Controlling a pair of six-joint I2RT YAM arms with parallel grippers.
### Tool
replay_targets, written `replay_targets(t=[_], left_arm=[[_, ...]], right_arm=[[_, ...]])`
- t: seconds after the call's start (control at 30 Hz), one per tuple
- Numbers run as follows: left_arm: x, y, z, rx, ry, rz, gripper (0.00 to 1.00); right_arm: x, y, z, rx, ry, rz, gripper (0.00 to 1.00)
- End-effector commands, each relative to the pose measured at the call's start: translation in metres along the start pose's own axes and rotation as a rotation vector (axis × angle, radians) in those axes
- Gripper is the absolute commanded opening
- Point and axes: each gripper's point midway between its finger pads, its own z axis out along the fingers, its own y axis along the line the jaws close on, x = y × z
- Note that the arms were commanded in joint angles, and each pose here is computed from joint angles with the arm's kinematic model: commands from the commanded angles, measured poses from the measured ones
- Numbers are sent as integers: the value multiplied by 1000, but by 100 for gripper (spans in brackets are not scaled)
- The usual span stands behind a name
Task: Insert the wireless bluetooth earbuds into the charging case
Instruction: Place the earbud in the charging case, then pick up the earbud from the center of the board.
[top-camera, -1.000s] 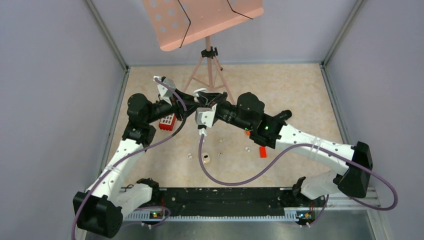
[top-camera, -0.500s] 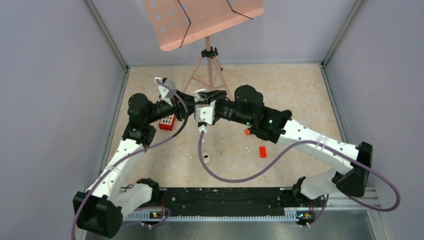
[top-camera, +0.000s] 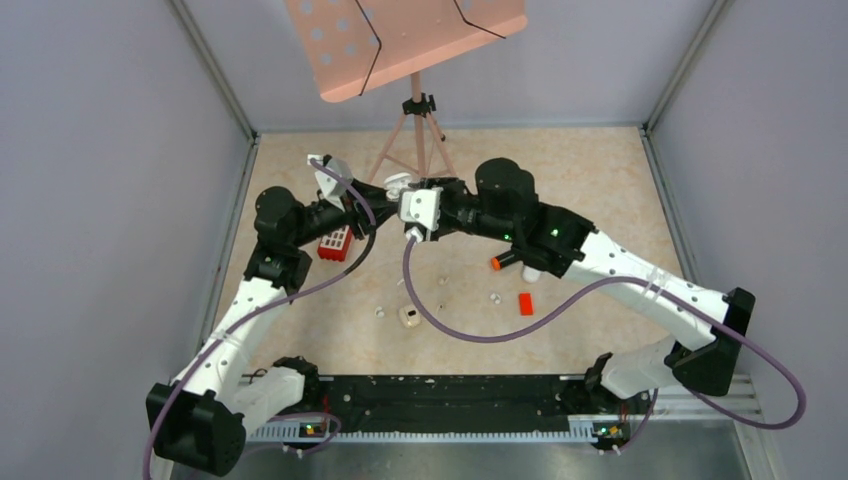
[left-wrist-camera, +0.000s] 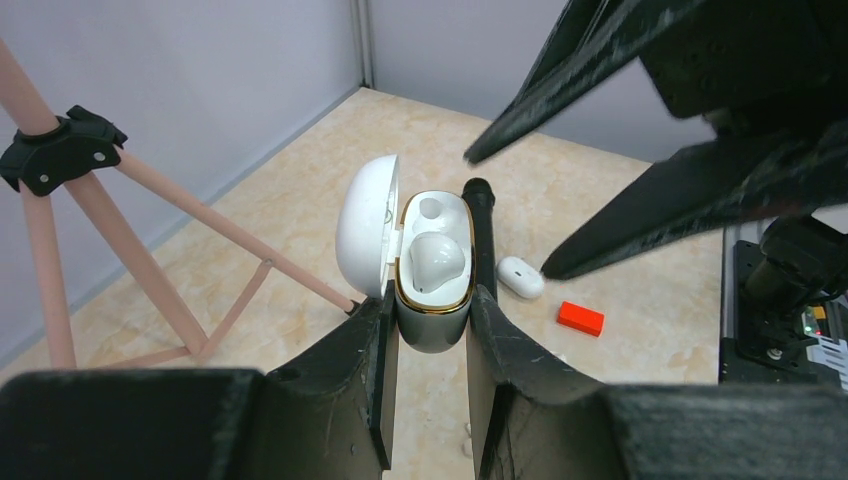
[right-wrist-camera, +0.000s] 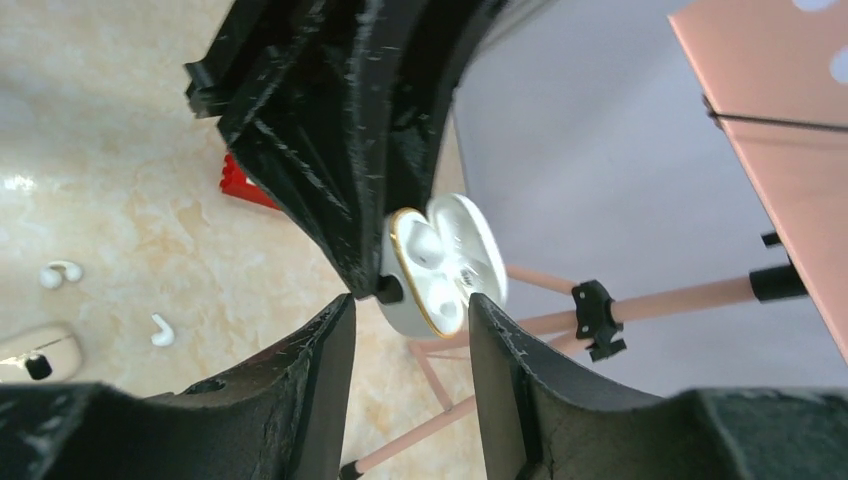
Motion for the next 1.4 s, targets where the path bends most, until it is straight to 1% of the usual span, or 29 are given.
replay_targets(t=[0.0, 0.07, 0.17, 0.27, 0.33, 0.4, 0.47, 0.53, 0.57, 0.63, 0.73, 0.87, 1.0, 1.1, 1.2, 1.37], left_arm=[[-2, 6, -6, -66, -6, 50, 0], [5, 11, -10, -110, 12, 37, 0], [13, 20, -20, -212, 26, -1, 0], [20, 20, -28, -244, 64, -27, 0], [25, 20, -34, -272, 88, -44, 0], [28, 22, -42, -317, 106, -66, 0], [36, 26, -51, -366, 138, -103, 0], [43, 31, -61, -424, 155, -151, 0], [46, 34, -65, -449, 160, -178, 0], [49, 38, -73, -494, 157, -225, 0], [53, 45, -84, -549, 149, -296, 0], [58, 48, -94, -575, 154, -327, 0], [57, 51, -98, -590, 150, -328, 0], [55, 53, -100, -604, 147, -324, 0], [54, 56, -103, -620, 149, -316, 0], [56, 58, -108, -643, 158, -313, 0]], right_arm=[[-33, -42, -42, 124, -85, 174, 45], [-26, -42, -47, 150, -74, 214, 46], [6, -28, -43, 154, -22, 324, 44], [43, -14, -34, 111, 33, 473, 37], [68, -3, -25, 61, 73, 569, 35], [89, 9, -12, 23, 132, 672, 30], [105, 28, 3, -23, 180, 777, 29], [119, 58, 17, -113, 216, 864, 30], [128, 72, 23, -140, 237, 899, 31], [143, 94, 32, -199, 271, 918, 32], [144, 120, 40, -341, 217, 849, 35], [147, 127, 50, -427, 108, 611, 41], [163, 138, 64, -516, 88, 366, 44], [176, 153, 75, -591, 96, 228, 46], [190, 169, 87, -653, 111, 157, 48], [202, 192, 99, -748, 117, 88, 50]])
